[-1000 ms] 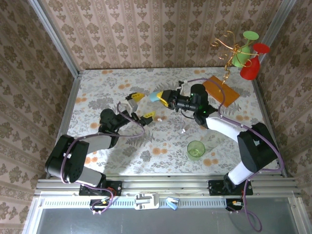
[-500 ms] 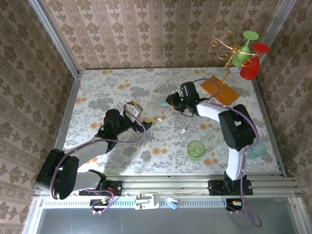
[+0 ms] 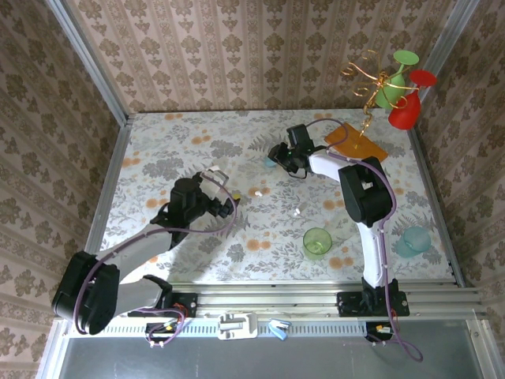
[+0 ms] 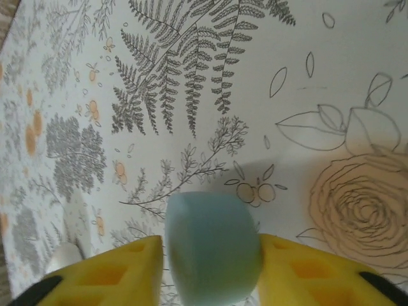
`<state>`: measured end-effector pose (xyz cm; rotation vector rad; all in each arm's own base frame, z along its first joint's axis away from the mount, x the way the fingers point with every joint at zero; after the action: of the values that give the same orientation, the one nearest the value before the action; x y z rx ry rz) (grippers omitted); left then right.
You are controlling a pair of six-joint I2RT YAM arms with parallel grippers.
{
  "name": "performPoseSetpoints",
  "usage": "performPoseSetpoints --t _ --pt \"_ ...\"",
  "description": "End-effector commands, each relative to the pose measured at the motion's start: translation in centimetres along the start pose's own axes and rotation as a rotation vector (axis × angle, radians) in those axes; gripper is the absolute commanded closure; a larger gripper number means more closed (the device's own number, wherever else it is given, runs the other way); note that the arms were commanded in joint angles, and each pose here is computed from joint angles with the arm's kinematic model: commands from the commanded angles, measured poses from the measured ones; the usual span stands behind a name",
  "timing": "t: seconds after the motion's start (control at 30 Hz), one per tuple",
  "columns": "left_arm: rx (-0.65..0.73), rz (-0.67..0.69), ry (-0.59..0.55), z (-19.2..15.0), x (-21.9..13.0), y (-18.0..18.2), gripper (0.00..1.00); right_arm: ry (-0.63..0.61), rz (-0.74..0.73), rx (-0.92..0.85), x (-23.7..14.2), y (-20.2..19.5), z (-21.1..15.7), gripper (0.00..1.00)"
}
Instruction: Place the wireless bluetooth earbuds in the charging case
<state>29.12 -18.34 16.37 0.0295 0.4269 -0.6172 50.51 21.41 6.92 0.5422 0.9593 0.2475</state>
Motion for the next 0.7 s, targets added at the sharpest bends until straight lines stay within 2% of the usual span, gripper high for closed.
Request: performPoseSetpoints --t 0.0,0.1,0.23,0.43,0.6,0.67 --pt "-0.117 0.144 0.029 0.7 -0.9 2.3 0.0 -0.018 -0.095 -0.021 -0.6 -1.7 0.5 0.43" --pt "-0.225 0.324 0.103 -0.6 -2.2 4.7 0.0 -0.062 -0.136 -0.067 -2.5 -1.7 1.3 0.26" --pt "-0.323 0.473 0.189 -2.6 -4.7 6.4 0.0 -0.105 -0.123 -0.102 -5.0 -1.1 1.2 0.12" --pt "-0.556 0.636 0.3 -6.6 -8.4 8.0 0.0 -0.126 -0.093 -0.213 -8.3 0.9 -0.1 0.09" --pt "-0.649 0.721 0.384 -8.9 -10.1 8.0 0.0 -0.111 -0.121 -0.334 -9.9 2.8 -1.7 0.09" --pt "-0.674 0.699 0.415 -9.6 -10.1 7.5 0.0 -0.11 -0.128 -0.369 -10.2 3.4 -2.1 0.09"
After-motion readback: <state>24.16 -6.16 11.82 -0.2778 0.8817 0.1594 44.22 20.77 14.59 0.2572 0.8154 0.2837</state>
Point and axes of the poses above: each hand's point on the last joint's axis, 136 mm out from that joint toward the fingers, its own x axis out along the fingers, its own y axis along the line the jaws close on, z = x × y, the point moved 3 cm from there along -x, back along the fingers, and after that the axes turned 14 degrees about -x, right-handed, at the moved point
